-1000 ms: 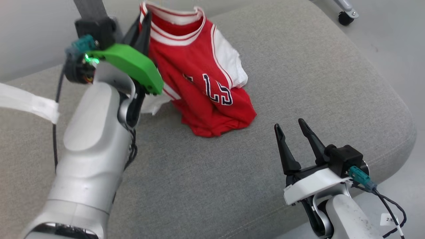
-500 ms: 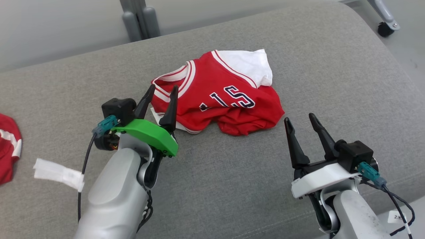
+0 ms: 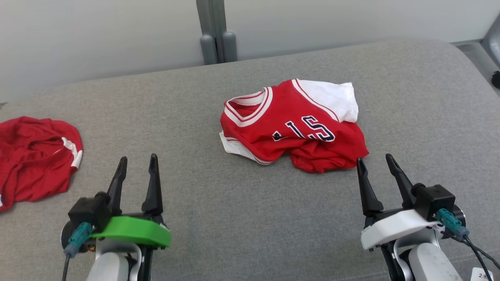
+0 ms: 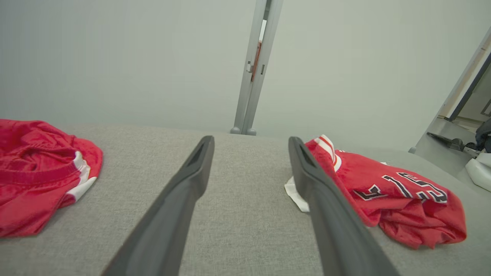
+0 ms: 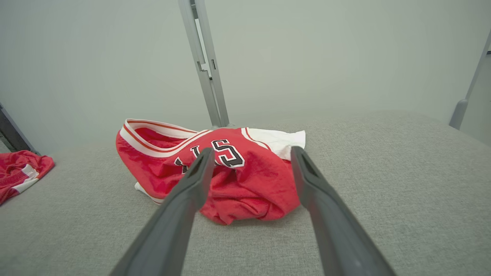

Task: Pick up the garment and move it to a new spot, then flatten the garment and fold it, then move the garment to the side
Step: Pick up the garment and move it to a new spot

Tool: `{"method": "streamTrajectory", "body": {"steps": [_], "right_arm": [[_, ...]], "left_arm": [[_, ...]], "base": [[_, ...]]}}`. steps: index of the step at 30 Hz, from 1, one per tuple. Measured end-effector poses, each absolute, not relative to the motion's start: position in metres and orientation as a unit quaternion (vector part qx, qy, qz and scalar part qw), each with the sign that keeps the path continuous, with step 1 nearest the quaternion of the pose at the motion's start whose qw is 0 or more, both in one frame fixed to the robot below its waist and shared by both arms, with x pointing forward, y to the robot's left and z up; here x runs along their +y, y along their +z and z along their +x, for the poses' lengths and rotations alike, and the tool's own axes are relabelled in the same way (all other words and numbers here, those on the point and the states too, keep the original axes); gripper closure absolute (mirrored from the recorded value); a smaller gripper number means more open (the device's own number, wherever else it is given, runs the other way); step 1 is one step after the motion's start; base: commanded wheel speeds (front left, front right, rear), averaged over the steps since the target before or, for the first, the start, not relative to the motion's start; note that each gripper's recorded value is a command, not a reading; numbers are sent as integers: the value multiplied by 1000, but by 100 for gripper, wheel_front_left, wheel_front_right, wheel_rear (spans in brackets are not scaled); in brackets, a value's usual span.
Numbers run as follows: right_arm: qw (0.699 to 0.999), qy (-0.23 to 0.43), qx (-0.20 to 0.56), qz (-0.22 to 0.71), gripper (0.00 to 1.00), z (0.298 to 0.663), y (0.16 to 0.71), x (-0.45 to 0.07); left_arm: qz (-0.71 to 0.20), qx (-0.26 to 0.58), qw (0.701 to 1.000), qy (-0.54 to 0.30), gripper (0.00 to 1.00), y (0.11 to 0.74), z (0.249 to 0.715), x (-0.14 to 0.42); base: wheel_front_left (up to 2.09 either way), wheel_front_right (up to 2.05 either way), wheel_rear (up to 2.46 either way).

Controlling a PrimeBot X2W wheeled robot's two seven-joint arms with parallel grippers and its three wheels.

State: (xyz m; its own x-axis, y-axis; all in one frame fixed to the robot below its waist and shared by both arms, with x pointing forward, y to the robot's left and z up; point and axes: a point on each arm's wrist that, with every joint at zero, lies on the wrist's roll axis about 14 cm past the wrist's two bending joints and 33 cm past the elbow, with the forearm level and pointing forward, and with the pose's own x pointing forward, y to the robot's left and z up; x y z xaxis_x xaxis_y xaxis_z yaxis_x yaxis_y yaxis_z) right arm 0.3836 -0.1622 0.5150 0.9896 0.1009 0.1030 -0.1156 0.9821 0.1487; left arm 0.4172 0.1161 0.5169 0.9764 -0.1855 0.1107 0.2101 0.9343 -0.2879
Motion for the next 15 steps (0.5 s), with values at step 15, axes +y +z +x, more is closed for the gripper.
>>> {"method": "streamTrajectory", "body": {"steps": [15], "right_arm": [[995, 54, -37, 76, 0, 373, 510, -162]], "left_arm": [[-105, -31, 993, -43, 0, 501, 368, 163]], "base": [[0, 0, 0]]}}
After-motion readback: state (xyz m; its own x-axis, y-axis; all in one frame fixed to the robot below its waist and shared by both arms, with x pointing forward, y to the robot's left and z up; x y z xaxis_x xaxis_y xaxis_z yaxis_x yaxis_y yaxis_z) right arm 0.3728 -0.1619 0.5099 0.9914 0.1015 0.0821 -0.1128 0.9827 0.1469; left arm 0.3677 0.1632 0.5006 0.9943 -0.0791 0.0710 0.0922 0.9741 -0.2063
